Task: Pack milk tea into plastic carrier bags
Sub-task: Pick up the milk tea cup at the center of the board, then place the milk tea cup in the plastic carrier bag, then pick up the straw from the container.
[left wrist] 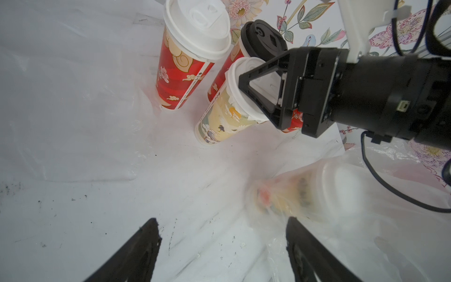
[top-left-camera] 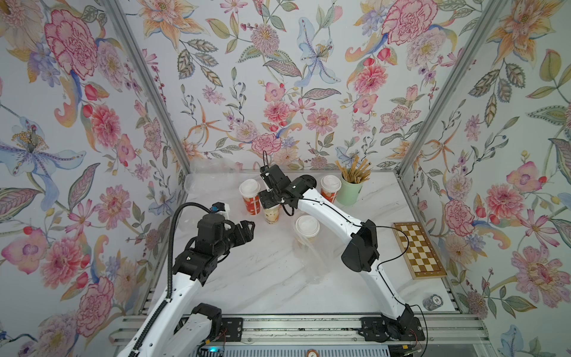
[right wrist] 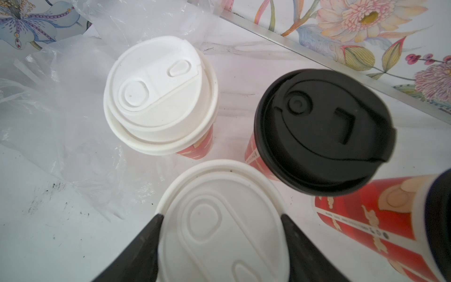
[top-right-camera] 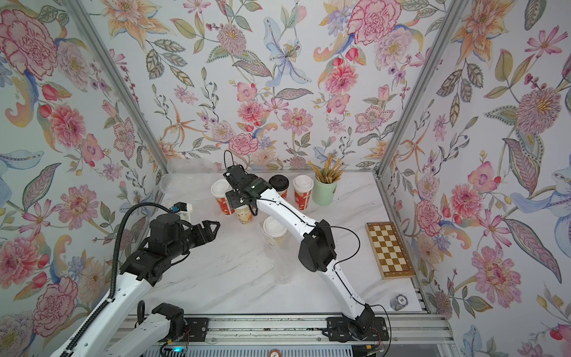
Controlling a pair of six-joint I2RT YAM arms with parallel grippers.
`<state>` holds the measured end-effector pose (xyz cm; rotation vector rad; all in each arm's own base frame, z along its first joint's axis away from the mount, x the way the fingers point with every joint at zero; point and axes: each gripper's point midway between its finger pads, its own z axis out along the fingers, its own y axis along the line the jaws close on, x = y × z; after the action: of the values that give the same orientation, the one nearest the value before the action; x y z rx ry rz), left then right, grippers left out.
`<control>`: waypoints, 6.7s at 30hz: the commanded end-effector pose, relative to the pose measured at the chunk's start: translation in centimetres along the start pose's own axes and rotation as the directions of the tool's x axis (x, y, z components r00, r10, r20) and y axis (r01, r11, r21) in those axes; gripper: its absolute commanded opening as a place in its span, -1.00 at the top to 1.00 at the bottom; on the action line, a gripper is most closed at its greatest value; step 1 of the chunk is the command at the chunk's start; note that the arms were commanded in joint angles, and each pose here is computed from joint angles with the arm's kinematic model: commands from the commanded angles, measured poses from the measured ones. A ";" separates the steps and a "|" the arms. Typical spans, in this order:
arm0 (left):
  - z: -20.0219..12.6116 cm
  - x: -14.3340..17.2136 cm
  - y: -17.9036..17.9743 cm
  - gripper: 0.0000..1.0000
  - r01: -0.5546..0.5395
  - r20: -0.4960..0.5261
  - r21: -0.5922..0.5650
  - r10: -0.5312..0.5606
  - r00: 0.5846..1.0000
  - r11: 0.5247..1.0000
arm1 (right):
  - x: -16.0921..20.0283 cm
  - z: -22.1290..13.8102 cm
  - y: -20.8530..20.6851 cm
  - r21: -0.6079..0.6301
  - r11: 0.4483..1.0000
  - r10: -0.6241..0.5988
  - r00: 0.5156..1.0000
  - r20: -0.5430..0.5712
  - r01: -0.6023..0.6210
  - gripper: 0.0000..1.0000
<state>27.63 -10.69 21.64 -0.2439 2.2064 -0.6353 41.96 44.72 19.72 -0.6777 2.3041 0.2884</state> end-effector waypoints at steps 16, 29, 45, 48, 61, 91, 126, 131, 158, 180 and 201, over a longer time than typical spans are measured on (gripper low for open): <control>-0.9 -1.9 -3.9 -0.59 -0.009 0.032 0.088 0.006 0.999 0.996 | -7.4 -15.5 -0.5 -0.077 0.994 0.093 0.965 0.246 -0.076 -0.31; -1.6 -3.2 -12.2 -0.59 -0.082 0.059 0.206 0.072 0.996 0.975 | -9.0 -27.1 -4.7 0.000 0.993 0.111 0.910 0.400 -0.121 -0.30; 0.9 -1.4 -18.5 -0.60 -0.199 -0.016 0.229 0.208 0.978 0.953 | -3.7 -35.5 -8.6 0.033 0.974 0.199 0.916 0.349 -0.225 -0.17; 1.4 -0.8 -18.8 -0.61 -0.214 -0.039 0.224 0.228 0.973 0.951 | -2.5 -35.8 -8.5 0.008 0.972 0.220 0.925 0.309 -0.234 -0.17; 1.6 3.0 -18.7 -0.56 -0.300 -0.180 0.241 0.346 0.921 0.923 | 3.2 -34.9 -6.7 -0.044 0.966 0.258 0.964 0.071 -0.255 -0.12; -0.3 9.0 -20.0 -0.11 -0.300 -0.281 0.345 0.403 0.871 0.889 | 8.3 -33.9 -6.5 0.073 0.968 0.241 0.970 -0.009 -0.240 -0.16; -0.9 8.9 -22.1 0.94 -0.214 -0.224 0.419 0.330 0.917 0.882 | 11.8 -29.3 -3.8 -0.022 0.954 0.297 0.954 -0.041 -0.298 -0.15; -1.6 7.8 -22.2 0.96 -0.210 -0.190 0.416 0.310 0.931 0.885 | 13.3 -27.7 -4.3 0.015 0.950 0.311 0.949 -0.041 -0.311 -0.15; -2.1 5.5 -18.2 0.94 -0.234 -0.144 0.317 0.291 0.946 0.919 | 20.1 -20.4 -1.0 0.034 0.960 0.282 0.956 -0.084 -0.280 -0.64; -0.7 3.9 -15.7 -0.25 -0.359 -0.162 0.185 0.389 0.907 0.915 | 9.8 -26.0 -9.7 -0.091 0.921 0.385 0.921 0.059 -0.380 -0.75; 2.4 -2.3 -17.7 0.80 -0.351 -0.008 0.216 0.361 0.932 0.911 | 6.2 -21.8 -18.3 -0.026 0.914 0.405 0.912 0.056 -0.405 -0.34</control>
<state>29.37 -25.69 29.01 0.2727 2.1901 -0.6545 35.66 18.22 29.88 -0.1531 2.3985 0.4855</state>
